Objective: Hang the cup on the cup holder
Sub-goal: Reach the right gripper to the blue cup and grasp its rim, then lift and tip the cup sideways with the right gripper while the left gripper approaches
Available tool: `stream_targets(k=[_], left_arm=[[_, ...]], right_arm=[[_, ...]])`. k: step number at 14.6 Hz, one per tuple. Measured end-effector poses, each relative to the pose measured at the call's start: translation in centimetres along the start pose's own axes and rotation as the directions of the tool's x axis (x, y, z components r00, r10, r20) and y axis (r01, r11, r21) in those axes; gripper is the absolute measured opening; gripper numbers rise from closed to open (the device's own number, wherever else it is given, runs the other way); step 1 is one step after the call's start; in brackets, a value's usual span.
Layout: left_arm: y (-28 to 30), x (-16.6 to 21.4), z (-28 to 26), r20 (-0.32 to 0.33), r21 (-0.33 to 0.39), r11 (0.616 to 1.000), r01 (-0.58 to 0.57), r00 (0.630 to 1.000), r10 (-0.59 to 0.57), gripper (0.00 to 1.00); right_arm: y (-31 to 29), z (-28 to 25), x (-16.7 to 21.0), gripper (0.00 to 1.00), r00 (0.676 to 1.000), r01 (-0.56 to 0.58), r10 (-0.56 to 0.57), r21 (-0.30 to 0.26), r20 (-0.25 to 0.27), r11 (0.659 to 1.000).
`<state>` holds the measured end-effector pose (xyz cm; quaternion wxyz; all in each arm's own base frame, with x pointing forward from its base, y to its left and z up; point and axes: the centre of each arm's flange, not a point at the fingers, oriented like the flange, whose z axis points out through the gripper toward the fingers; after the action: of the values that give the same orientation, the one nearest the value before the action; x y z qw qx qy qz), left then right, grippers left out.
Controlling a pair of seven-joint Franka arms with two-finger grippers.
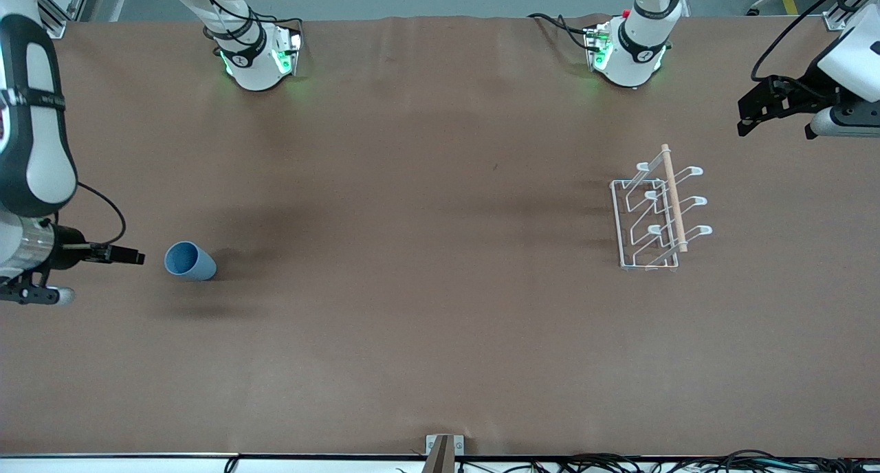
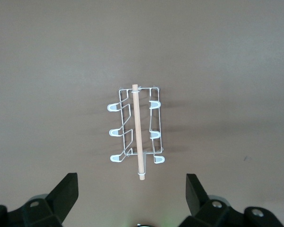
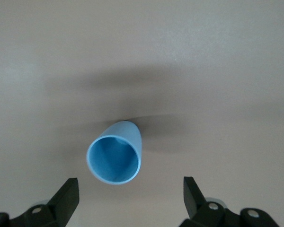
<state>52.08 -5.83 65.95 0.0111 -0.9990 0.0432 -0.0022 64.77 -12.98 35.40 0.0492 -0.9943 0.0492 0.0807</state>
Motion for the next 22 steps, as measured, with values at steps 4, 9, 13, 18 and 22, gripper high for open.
stream_targets(k=[4, 9, 13, 18, 22], left_arm=[[0.0, 0.0, 0.0, 0.0, 0.0, 1.0, 0.0, 1.0, 0.0, 1.0], [0.0, 0.0, 0.0, 0.001, 0.0, 1.0, 0.0, 1.0, 0.0, 1.0], [0.0, 0.0, 0.1, 0.001, 0.0, 1.0, -0.001, 1.0, 0.001, 1.0], [0.1, 0.1, 0.1, 0.002, -0.002, 1.0, -0.001, 1.0, 0.001, 1.0], [0.1, 0.1, 0.1, 0.002, -0.002, 1.0, -0.001, 1.0, 0.001, 1.0]], right_arm=[[0.9, 5.6, 0.7, 0.93, 1.0, 0.019, -0.02, 0.008, 0.016, 1.0], [0.6, 10.3, -0.5, 0.88, 1.0, 0.011, -0.012, 0.036, 0.026, 0.999], [0.7, 11.2, -0.7, 0.61, 0.998, 0.048, -0.05, 0.054, 0.033, 0.997], [1.2, 11.4, -0.8, 0.09, 0.996, 0.083, -0.086, 0.096, 0.02, 0.992], [0.8, 11.2, -1.0, 0.05, 0.992, 0.112, -0.119, 0.148, 0.042, 0.983]])
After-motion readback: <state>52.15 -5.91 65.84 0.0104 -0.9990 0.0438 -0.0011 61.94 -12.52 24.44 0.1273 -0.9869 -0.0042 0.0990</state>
